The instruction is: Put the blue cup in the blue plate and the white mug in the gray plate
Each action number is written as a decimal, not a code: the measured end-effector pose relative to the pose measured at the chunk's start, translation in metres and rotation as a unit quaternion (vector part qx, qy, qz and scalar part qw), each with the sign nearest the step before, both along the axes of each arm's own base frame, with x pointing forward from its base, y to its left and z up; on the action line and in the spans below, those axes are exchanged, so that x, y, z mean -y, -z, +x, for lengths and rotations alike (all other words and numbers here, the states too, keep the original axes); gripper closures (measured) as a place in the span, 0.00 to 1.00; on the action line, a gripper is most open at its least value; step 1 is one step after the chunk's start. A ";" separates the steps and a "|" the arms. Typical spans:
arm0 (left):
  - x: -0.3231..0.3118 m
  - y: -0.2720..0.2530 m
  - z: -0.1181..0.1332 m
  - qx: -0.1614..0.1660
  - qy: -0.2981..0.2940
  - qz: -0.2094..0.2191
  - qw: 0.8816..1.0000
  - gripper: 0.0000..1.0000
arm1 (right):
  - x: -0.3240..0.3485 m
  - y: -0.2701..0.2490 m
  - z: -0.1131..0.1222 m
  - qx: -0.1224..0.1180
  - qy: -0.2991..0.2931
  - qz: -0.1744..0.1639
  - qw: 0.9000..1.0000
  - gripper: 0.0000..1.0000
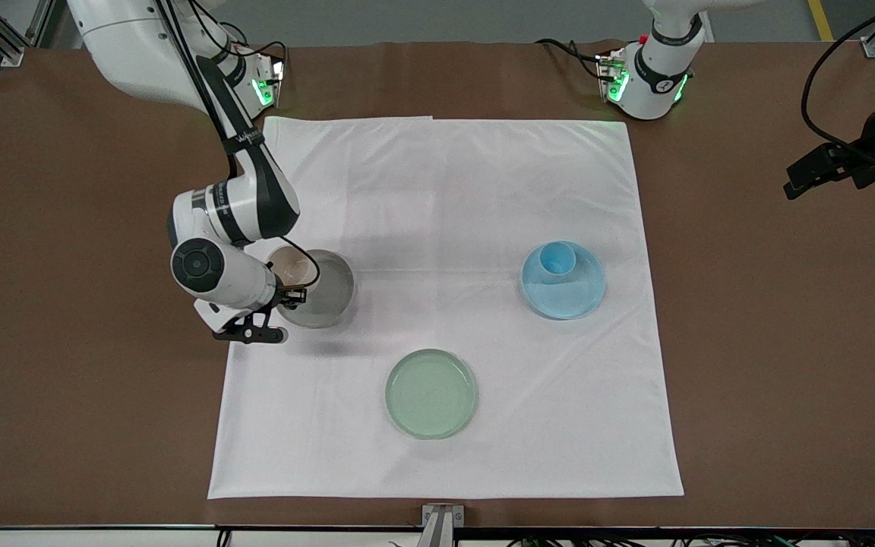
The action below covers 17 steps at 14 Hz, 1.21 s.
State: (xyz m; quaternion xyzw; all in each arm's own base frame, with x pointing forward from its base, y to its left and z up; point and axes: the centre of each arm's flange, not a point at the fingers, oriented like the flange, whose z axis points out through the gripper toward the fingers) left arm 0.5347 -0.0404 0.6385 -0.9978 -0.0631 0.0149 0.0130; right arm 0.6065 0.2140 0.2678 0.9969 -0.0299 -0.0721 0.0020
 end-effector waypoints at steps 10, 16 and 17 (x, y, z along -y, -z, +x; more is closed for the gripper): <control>0.019 -0.003 -0.007 0.008 0.005 0.003 1.000 0.00 | -0.018 0.024 0.003 0.005 -0.012 -0.003 1.000 0.80; 0.015 -0.004 -0.007 0.010 0.001 0.003 1.000 0.00 | -0.008 0.013 0.006 -0.012 -0.006 -0.010 1.000 0.25; 0.015 -0.004 -0.006 0.010 0.001 0.003 1.000 0.00 | -0.001 -0.001 0.006 -0.025 -0.002 -0.013 1.000 0.13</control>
